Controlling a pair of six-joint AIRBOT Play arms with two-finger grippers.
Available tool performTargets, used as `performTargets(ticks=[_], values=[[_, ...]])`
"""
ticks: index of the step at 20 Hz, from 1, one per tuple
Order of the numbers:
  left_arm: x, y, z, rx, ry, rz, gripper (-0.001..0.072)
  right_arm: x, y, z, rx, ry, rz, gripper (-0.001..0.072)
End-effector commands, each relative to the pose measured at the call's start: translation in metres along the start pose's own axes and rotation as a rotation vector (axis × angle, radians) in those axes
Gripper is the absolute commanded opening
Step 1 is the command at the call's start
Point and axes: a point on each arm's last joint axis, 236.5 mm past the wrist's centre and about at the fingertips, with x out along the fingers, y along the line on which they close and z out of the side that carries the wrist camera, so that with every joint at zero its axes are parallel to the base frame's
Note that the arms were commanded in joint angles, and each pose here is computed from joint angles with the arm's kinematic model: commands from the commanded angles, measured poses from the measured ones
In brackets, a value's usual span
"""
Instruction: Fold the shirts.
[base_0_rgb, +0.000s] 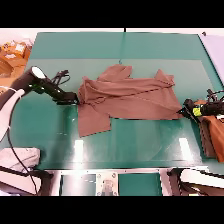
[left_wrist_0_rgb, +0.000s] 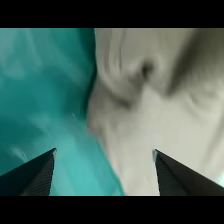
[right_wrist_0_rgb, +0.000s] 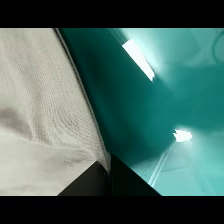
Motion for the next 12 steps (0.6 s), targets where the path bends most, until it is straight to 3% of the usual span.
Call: performTargets(ticks=[1, 5, 6, 7, 11, 12], values=[[0.021, 0.006, 0.019, 0.012, -0.095, 0.054, 0.0699, 0.001, 0.001, 0.000, -0.007, 0.000, 0.000, 0.0014], [0.026, 0.006, 0.018, 0.017, -0.090, 0.043, 0.0691, 0.001, 0.002, 0.001, -0.010, -0.008, -0.001, 0.0015], [0.027, 0.002, 0.016, 0.019, -0.082, 0.027, 0.0504, 0.001, 0.003, 0.002, -0.009, -0.009, 0.002, 0.0015], [0.027, -0.002, 0.009, 0.046, -0.051, 0.012, 0.0393, 0.001, 0.003, 0.002, -0.008, -0.009, 0.002, 0.0015], [0.027, -0.012, -0.016, 0.116, 0.050, -0.036, 0.0393, 0.001, 0.003, 0.002, -0.008, -0.009, 0.002, 0.0014], [0.028, -0.011, -0.015, 0.115, 0.042, -0.031, 0.0279, 0.001, 0.003, 0.002, -0.008, -0.010, 0.002, 0.0014]])
